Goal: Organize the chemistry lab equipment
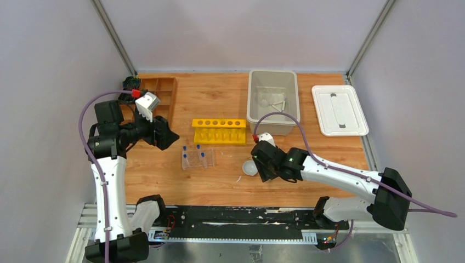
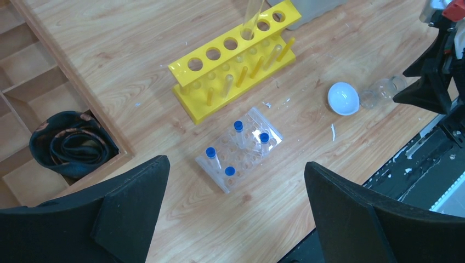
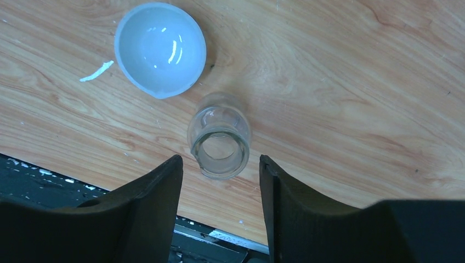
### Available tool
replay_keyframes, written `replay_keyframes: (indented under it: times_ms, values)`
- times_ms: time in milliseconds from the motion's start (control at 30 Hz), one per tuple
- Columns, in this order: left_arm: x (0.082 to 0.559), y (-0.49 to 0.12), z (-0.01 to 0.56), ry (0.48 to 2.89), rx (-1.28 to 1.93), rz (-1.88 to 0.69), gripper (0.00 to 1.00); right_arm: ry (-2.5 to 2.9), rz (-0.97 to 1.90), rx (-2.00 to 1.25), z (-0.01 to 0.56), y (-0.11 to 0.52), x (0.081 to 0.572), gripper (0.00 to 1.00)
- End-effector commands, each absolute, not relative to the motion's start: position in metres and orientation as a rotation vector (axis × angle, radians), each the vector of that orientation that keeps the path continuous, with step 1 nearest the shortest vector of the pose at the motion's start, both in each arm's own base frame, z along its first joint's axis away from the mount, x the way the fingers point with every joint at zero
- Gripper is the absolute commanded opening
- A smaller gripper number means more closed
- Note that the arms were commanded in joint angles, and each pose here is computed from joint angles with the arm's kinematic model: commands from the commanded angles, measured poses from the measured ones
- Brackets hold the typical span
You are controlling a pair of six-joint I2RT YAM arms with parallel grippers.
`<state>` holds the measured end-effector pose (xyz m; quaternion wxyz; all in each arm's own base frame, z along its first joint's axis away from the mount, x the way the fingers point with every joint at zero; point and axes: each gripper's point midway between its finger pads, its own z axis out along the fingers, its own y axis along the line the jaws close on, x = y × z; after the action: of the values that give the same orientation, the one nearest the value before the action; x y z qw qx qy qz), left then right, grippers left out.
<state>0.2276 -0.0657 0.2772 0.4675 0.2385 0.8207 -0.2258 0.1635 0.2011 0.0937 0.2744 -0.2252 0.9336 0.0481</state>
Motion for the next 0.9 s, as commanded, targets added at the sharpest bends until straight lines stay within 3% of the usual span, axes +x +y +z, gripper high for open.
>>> replay_keyframes:
  times_ms: [0,233,567,867]
  values:
    - [0.231,-0.064,0.286,1.999,0.597,-0.538,1.00,2.501,0.065,-0.591,0.083,0.192,0.166,0.54]
    - [0.229,-0.065,0.286,1.997,0.599,-0.546,1.00,2.500,0.081,-0.564,0.079,0.191,0.167,0.50]
    - [0.227,-0.066,0.286,1.987,0.610,-0.536,1.00,2.465,0.121,-0.576,0.085,0.201,0.173,0.55]
    - [0.225,-0.063,0.278,2.002,0.613,-0.519,0.99,2.448,0.122,-0.558,0.086,0.202,0.180,0.43]
